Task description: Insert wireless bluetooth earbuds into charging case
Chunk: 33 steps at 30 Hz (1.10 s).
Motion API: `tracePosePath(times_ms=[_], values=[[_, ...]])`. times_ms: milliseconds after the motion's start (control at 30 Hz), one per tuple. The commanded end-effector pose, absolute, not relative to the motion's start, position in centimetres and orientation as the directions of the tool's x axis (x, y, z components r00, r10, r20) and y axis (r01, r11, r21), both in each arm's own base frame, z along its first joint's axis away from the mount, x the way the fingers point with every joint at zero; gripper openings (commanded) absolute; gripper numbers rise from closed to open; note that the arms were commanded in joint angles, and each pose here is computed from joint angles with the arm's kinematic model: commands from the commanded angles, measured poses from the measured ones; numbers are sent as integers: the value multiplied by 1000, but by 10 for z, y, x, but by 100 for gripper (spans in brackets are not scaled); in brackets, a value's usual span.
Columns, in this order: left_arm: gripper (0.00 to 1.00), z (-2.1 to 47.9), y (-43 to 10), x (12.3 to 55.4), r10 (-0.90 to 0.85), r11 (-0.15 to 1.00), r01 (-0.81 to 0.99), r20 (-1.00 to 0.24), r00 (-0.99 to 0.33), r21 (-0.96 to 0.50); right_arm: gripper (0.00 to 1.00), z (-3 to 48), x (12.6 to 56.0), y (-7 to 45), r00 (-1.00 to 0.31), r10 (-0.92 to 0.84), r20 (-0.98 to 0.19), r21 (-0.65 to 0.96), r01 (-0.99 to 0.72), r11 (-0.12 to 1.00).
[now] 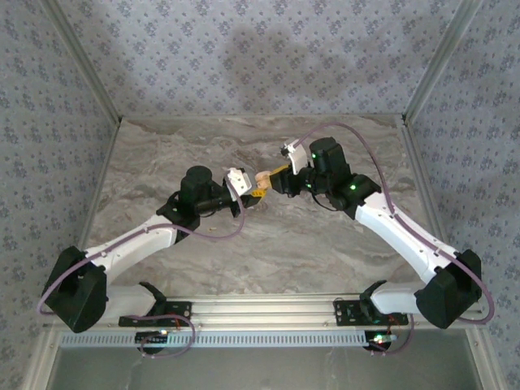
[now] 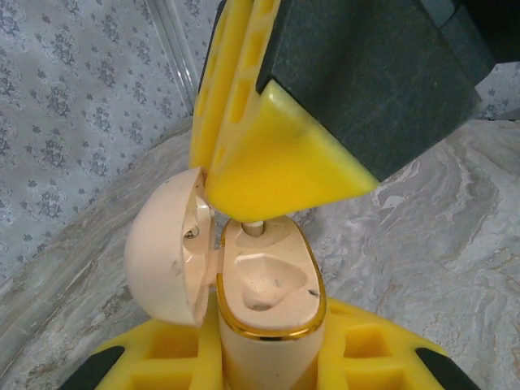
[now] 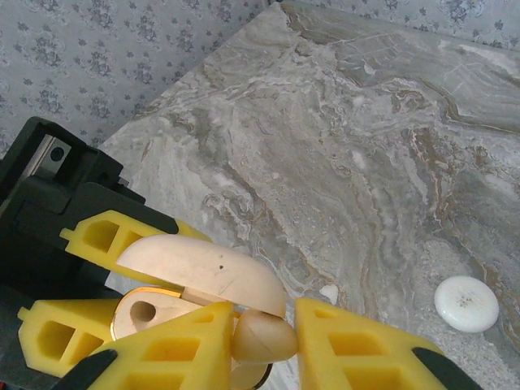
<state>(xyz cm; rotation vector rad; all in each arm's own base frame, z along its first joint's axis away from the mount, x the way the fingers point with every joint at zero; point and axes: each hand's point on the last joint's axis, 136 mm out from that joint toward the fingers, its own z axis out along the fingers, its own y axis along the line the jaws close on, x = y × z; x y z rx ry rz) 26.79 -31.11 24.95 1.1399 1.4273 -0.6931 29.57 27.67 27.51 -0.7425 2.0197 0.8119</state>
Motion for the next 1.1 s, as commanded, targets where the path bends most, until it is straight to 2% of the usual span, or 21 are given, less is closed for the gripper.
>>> tracePosePath(times_ms=[0,233,433,567,700,767,833,967,1067], values=[[17,286,-315,264,184,359,905,-968,170,227,30,271,292,277,-509,-223,-832,285,-736,614],[17,280,-315,265,186,360,909,-971,149,208,53,306,290,275,-478,-137,-868,329,-759,562],[17,277,-315,265,183,359,912,-973,138,197,63,333,279,267,-449,-89,-889,355,-801,482],[17,279,-316,263,179,353,915,-974,141,198,65,342,275,256,-414,-95,-906,338,-838,429],[17,280,-316,260,174,342,919,-974,145,198,66,332,272,245,-359,-183,-915,266,-880,393],[18,281,-316,259,170,335,922,-975,145,196,62,328,268,243,-282,-230,-932,194,-920,340],[18,282,-317,257,166,326,925,-975,148,196,57,322,258,244,-141,-293,-946,65,-965,255],[18,284,-318,252,162,303,931,-974,160,203,53,322,263,243,61,-383,-922,-148,-968,203],[18,285,-318,251,161,291,935,-973,163,205,51,315,270,242,124,-456,-881,-222,-961,167]])
